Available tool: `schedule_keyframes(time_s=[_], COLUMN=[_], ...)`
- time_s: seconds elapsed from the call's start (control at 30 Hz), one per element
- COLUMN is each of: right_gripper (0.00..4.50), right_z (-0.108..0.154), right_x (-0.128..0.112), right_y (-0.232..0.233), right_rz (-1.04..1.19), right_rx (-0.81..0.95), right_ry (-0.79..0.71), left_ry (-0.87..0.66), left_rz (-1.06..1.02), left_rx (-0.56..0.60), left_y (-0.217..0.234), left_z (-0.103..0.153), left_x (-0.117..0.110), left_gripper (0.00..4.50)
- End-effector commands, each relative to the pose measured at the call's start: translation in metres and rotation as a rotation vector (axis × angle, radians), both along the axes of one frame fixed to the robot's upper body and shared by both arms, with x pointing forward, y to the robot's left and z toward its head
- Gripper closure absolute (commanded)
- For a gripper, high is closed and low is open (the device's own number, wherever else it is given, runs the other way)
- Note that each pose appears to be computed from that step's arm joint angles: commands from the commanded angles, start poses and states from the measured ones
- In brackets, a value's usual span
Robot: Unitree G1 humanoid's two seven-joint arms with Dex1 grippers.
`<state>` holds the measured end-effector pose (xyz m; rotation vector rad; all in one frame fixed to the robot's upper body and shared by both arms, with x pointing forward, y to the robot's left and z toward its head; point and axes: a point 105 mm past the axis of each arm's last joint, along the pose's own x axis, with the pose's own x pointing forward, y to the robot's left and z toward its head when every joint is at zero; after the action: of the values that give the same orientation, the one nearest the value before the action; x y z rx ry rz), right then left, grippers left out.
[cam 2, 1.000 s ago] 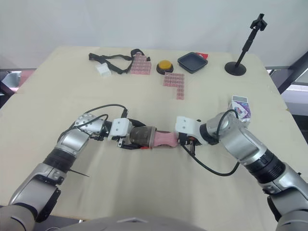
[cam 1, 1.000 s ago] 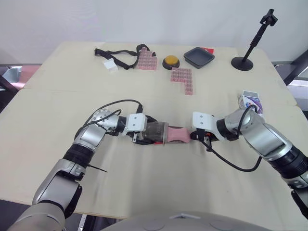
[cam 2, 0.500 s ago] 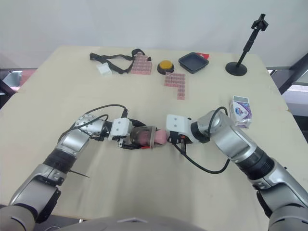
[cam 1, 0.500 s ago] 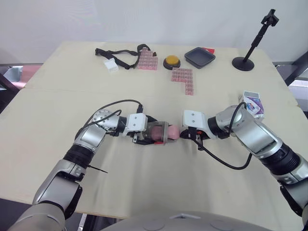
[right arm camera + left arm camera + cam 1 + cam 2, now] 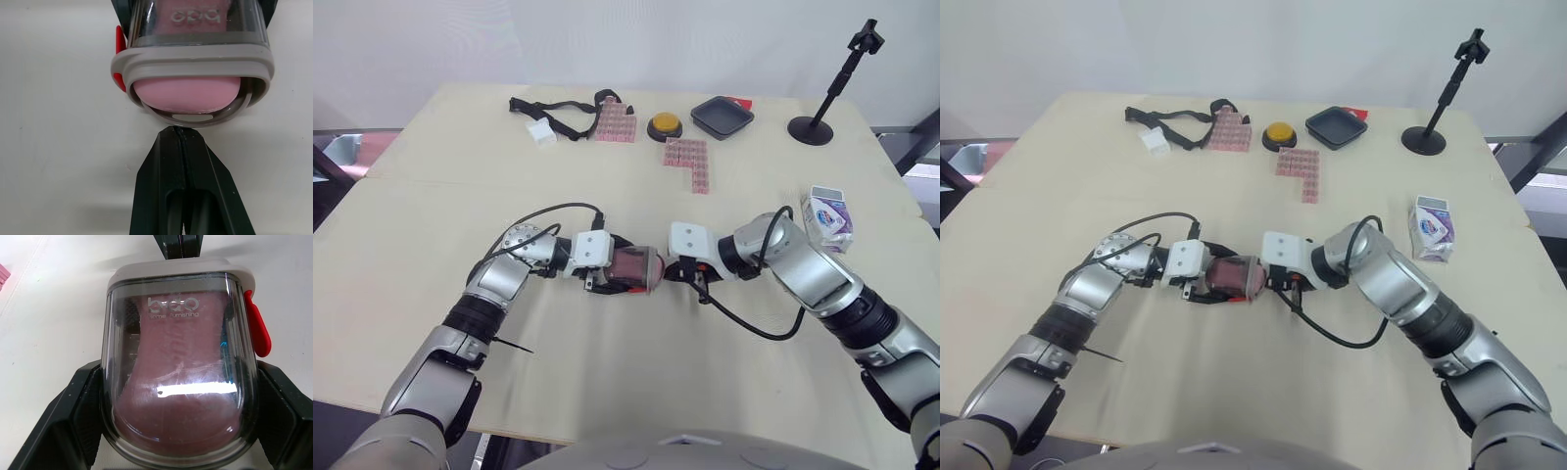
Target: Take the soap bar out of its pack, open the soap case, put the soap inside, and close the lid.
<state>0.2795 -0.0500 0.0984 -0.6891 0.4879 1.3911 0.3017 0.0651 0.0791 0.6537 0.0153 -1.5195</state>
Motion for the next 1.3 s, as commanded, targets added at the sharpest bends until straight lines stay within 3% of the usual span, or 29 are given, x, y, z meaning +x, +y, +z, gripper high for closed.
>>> schedule_keyframes(time_s=[0.03, 0.33, 0.43, 0.53, 0.77, 0.87, 1.0, 1.3], right_gripper=[4.47, 4.47, 4.47, 4.47, 2.34, 1.21, 0.04, 0.04], right_z=[0.017, 0.020, 0.023, 0.030, 0.056, 0.062, 0.063, 0.071], right_x=[0.000, 0.008, 0.005, -0.004, -0.038, -0.038, -0.039, -0.021], right_y=[0.010, -0.047, -0.061, -0.068, -0.062, -0.061, -0.063, -0.044], right_rz=[0.048, -0.074, -0.115, -0.192, -0.305, -0.371, -0.393, -0.459], right_rx=[0.034, -0.024, 0.000, 0.094, 0.347, 0.406, 0.433, 0.498], right_ry=[-0.063, -0.068, -0.038, 0.086, 0.498, 0.571, 0.653, 0.579], left_ry=[-0.021, -0.067, -0.094, -0.140, -0.218, -0.232, -0.290, -0.280], left_rz=[-0.024, 0.010, 0.023, 0.026, 0.079, 0.091, 0.130, 0.109], left_rx=[-0.042, -0.049, -0.084, -0.191, -0.430, -0.460, -0.515, -0.488], left_y=[-0.009, 0.012, 0.015, 0.012, -0.003, -0.007, -0.013, -0.022], left_z=[0.008, 0.013, 0.019, 0.034, 0.062, 0.063, 0.067, 0.059], left_x=[-0.004, 0.004, 0.006, 0.005, -0.004, -0.009, -0.014, -0.019], left_gripper=[1.02, 1.02, 1.02, 1.02, 1.02, 1.02, 1.02, 1.02])
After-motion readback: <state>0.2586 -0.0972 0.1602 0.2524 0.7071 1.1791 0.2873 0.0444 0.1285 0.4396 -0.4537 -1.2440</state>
